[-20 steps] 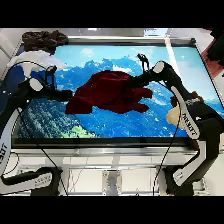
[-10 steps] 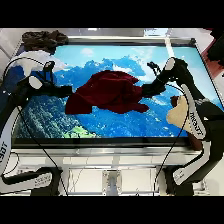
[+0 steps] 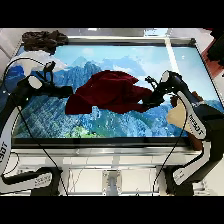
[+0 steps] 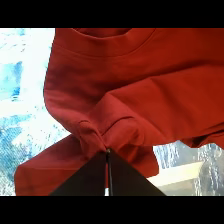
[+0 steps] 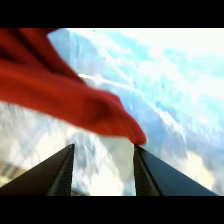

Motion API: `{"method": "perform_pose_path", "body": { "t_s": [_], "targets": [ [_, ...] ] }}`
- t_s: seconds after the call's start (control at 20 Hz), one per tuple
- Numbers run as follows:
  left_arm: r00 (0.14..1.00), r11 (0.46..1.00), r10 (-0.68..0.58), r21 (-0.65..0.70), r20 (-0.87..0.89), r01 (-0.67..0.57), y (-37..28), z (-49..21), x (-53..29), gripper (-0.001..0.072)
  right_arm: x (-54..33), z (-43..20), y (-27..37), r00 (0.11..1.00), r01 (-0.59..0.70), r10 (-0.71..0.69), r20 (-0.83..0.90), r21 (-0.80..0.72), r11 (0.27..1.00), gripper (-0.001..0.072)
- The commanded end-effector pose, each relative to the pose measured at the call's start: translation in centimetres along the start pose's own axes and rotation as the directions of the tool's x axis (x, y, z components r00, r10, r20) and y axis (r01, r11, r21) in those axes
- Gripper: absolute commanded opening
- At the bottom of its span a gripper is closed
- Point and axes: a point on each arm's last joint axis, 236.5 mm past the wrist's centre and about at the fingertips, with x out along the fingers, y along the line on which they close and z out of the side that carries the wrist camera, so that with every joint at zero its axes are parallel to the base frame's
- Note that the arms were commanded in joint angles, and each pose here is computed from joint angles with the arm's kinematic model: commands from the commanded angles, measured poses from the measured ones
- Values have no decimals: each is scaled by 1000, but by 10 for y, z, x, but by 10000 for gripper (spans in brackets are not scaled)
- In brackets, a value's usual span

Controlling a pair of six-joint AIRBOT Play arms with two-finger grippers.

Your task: Fold the shirts.

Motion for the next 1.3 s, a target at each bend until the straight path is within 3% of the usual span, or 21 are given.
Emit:
{"method": "perform_pose_path", "body": {
  "t_s": [0.0,0.2,0.65,1.25],
  "targets": [
    [1000,1000,4,1,19,-4,1,5,0,10,6,28,12,990,-62,60,127,13,998,429],
    [1000,1000,-4,-6,22,4,-1,5,0,9,2,49,16,973,-82,77,216,12,997,428],
    [1000,1000,-7,-8,22,8,-2,5,0,9,-1,35,-8,986,38,-29,163,-49,998,428],
    [999,999,-36,-32,34,37,-9,8,0,9,18,26,12,992,-67,72,100,-52,996,428]
  ]
}}
